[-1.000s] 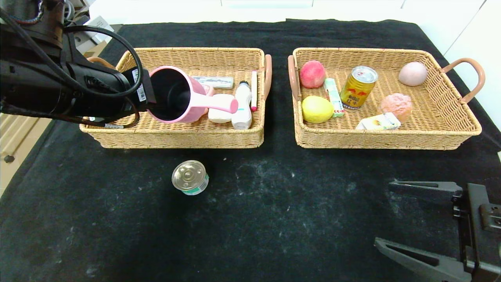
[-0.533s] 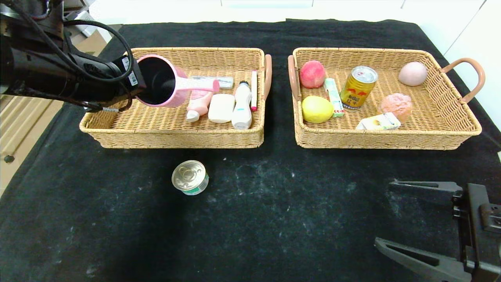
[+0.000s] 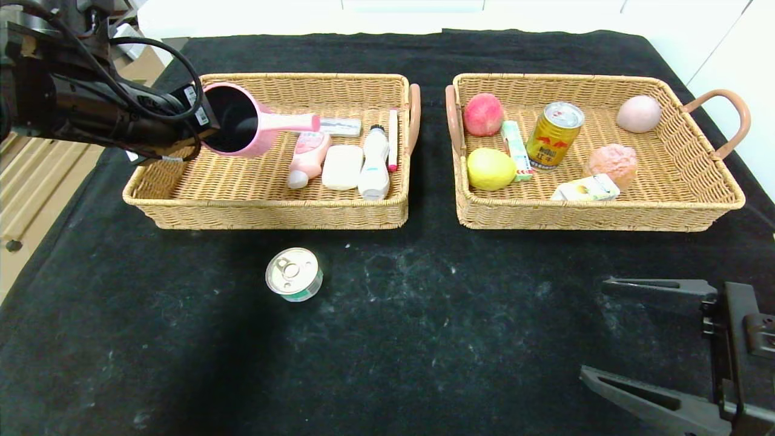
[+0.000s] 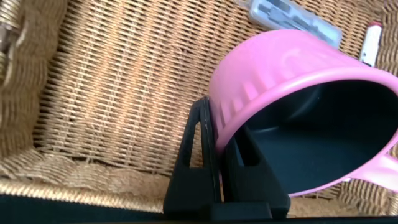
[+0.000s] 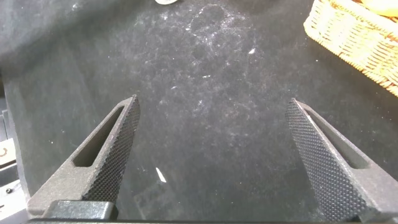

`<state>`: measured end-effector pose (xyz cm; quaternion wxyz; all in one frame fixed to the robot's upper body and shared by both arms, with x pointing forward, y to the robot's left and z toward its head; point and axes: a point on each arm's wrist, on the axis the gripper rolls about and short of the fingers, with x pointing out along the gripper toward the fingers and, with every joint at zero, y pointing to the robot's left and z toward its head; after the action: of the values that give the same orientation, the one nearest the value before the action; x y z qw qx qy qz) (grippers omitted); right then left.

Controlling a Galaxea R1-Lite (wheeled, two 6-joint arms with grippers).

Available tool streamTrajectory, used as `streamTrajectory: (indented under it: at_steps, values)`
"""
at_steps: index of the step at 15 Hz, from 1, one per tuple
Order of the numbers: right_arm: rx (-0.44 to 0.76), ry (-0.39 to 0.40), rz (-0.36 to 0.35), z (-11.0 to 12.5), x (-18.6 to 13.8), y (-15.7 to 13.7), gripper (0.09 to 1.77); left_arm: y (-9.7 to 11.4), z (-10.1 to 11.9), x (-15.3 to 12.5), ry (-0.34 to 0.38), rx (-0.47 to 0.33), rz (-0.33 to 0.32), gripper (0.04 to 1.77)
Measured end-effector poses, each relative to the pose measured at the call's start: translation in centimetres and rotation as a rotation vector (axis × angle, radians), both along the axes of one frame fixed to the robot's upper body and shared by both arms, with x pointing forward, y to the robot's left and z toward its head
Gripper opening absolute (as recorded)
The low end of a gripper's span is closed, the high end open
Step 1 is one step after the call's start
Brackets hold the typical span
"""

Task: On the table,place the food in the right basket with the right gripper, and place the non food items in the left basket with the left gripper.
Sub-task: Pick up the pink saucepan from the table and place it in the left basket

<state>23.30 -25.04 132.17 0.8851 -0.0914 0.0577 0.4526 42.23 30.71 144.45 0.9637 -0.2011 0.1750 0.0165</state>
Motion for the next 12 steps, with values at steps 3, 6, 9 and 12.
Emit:
streamTrajectory:
  at_steps: [3,6,9,12]
  values:
    - [0.000,0.000,0.000,0.0,0.0,0.0,1.71,0.1,-0.4,0.9,0.007,0.005,0.012,0.16]
    - [0.001,-0.001,-0.001,0.0,0.0,0.0,1.71,0.2,-0.7,1.4,0.015,0.013,0.027,0.40]
    - [0.000,-0.002,-0.002,0.0,0.0,0.0,1.71,0.2,-0.8,1.6,0.017,0.014,0.030,0.82]
    - [0.001,-0.002,-0.003,0.1,0.0,0.0,1.71,0.2,-0.9,1.6,0.021,0.015,0.030,1.11]
